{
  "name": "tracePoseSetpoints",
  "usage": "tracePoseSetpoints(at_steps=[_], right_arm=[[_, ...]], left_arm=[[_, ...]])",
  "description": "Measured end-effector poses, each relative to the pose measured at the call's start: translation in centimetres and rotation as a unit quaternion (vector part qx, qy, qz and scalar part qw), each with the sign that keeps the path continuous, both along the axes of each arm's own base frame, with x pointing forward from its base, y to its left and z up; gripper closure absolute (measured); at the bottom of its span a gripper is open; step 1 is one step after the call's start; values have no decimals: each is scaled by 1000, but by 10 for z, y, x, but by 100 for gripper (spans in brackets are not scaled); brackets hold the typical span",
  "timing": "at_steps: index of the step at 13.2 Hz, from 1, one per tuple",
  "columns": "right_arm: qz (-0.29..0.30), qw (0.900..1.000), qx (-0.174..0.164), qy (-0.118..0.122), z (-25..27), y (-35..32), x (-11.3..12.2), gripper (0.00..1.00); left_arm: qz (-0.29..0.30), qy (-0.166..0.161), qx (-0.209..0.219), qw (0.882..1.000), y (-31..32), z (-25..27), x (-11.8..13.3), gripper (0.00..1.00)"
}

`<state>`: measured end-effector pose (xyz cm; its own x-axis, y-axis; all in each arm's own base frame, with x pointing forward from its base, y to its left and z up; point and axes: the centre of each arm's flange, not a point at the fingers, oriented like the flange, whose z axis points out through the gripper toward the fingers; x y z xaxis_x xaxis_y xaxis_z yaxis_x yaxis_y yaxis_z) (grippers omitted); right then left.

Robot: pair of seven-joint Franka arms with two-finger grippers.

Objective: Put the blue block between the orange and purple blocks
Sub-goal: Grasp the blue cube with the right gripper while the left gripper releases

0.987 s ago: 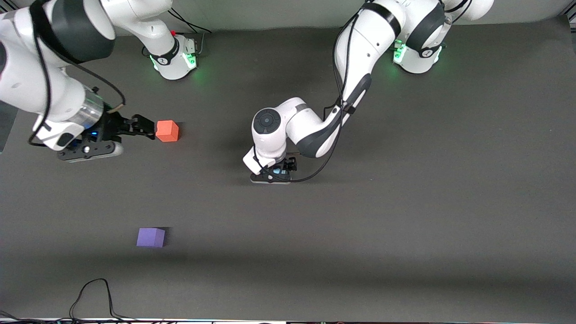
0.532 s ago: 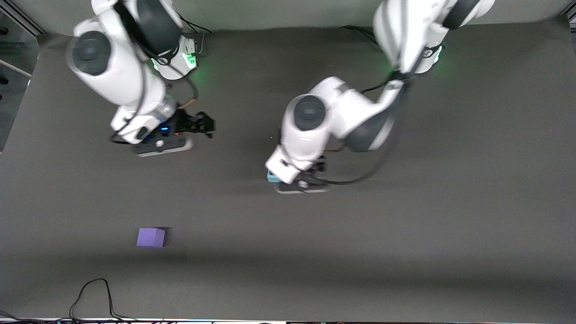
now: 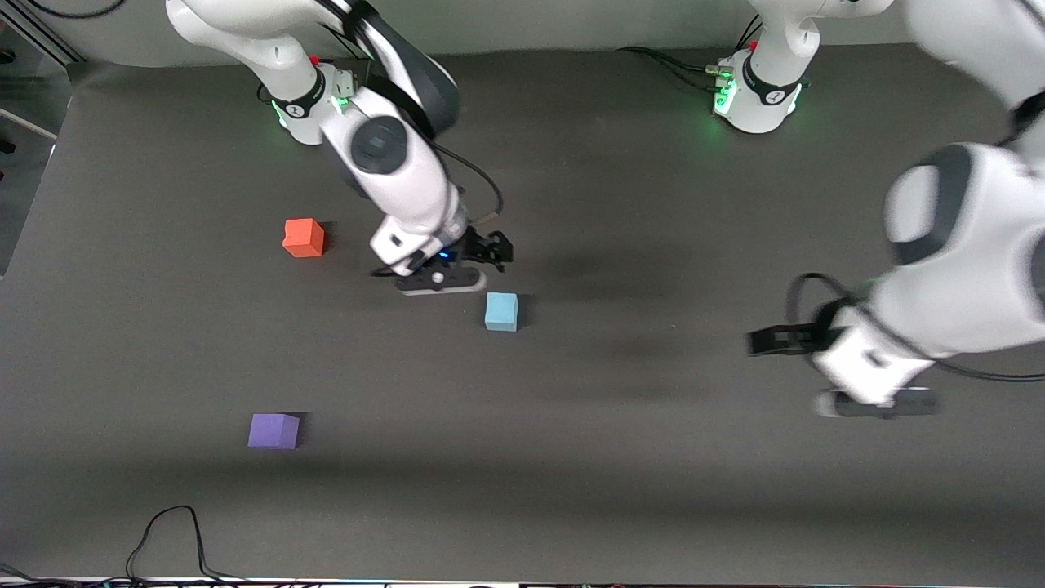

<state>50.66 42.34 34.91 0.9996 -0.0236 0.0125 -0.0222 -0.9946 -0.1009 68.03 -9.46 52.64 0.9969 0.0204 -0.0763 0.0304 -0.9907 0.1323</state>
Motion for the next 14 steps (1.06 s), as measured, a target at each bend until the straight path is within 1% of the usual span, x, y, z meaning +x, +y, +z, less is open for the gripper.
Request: tracePoseSetpoints(at_steps=[2,4,6,8,11,12,13,14], right_arm=[[-10,1000,-19,4,-58,12,-3,0],[-24,999,-23,13,-99,13,-2,0],[-31,999,-17,16,-120,14,-2,0],[-38,999,-8,11,-132,16,-1,0],[-39,999,-22,-1,-151,17,-3,1],[-38,999,-26,-3,-157,16,-4,4],[-37,999,-29,-2,-161,16,-5,11],[-36,999,-30,-2,-163,16,-5,26]], left_arm=[[-2,-15,31,999,55,24,-10,0],[-10,-27,54,998,73,46,-25,0],[-15,-33,62,997,78,61,-35,0],[-21,-34,67,997,80,72,-45,0],[-28,-39,75,996,77,81,-68,0],[-29,-44,77,996,76,80,-77,0],[-30,-46,79,995,75,78,-85,0],[-31,-46,81,995,74,77,-93,0]])
